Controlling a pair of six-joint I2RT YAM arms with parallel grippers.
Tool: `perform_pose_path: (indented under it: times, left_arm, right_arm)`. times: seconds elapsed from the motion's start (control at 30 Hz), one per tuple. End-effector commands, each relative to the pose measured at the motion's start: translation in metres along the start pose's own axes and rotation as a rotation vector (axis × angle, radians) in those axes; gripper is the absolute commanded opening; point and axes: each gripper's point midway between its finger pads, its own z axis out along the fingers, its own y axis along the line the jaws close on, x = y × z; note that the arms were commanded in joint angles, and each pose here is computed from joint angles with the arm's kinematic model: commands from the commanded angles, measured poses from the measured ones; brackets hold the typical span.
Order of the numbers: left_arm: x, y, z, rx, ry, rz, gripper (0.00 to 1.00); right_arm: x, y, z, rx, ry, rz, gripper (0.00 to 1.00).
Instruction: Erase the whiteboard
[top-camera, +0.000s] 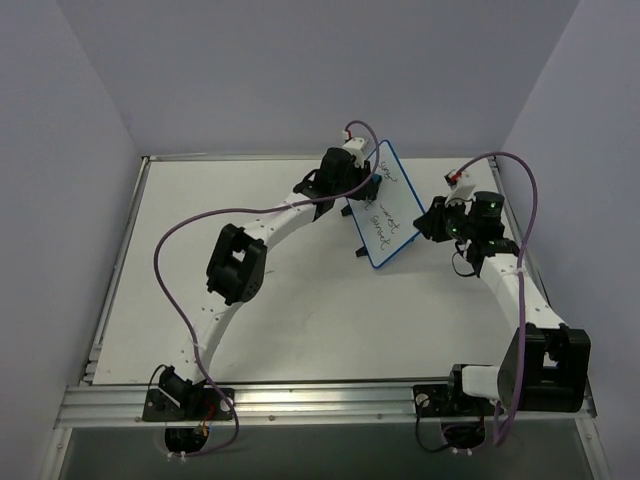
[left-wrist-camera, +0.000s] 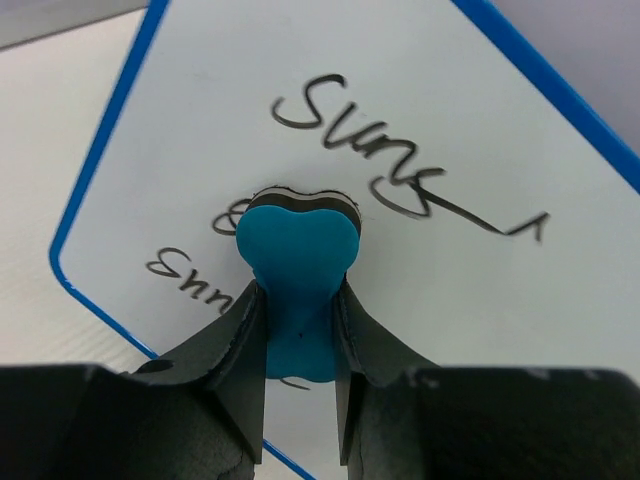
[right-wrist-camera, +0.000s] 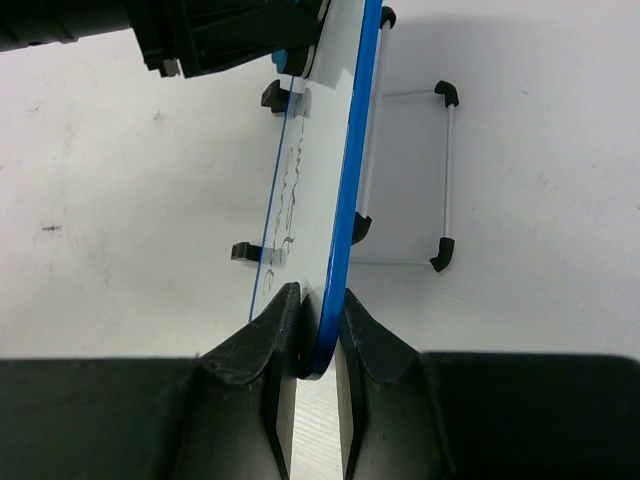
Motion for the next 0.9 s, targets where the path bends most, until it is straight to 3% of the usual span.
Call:
perform_pose_path:
  times: [0.0, 0.03, 0.07, 0.33, 0.43, 0.47, 0.5, 0.57, 0.7, 0.87]
  left_arm:
    - [0.023, 0.006, 0.020, 0.012, 0.062, 0.003, 0.02]
    - [0.000, 0.005, 0.020, 0.027, 0.016, 0.017, 0.02]
    - [0.016, 0.012, 0.029, 0.023, 0.050, 0.016, 0.02]
    - [-0.014, 0.009, 0.036, 0.084, -0.048, 0.065, 0.08]
    - [-0.012, 0.012, 0.034, 0.075, -0.037, 0.057, 0.03]
    - [-0.026, 0.007, 0.027, 0.077, -0.069, 0.062, 0.02]
    - [-0.006, 0.012, 0.028, 0.067, -0.033, 0.049, 0.02]
    - [-0.027, 0.002, 0.018, 0.096, -0.095, 0.051, 0.02]
    - [-0.026, 0.010, 0.006, 0.044, -0.061, 0.050, 0.02]
    - [-0.046, 0.020, -0.031, -0.021, -0.102, 0.034, 0.02]
  right_arm:
    - [-0.024, 0.023, -0.002, -0.084, -0.075, -0.127, 0.00]
    - [-0.022, 0.024, -0.001, -0.087, -0.068, -0.124, 0.00]
    - [-0.021, 0.024, -0.001, -0.087, -0.066, -0.122, 0.00]
    - [-0.015, 0.011, 0.006, -0.051, -0.033, -0.109, 0.00]
    - [-0.016, 0.005, 0.008, -0.043, -0.028, -0.105, 0.00]
    - [-0.017, 0.001, 0.008, -0.034, -0.030, -0.101, 0.00]
    - [-0.020, 0.000, 0.006, -0.043, -0.038, -0.108, 0.00]
    - [-0.025, -0.011, 0.003, -0.040, -0.049, -0.104, 0.00]
    - [-0.032, -0.022, -0.005, -0.131, -0.063, -0.093, 0.00]
    - [-0.012, -0.029, 0.007, -0.175, 0.034, -0.092, 0.00]
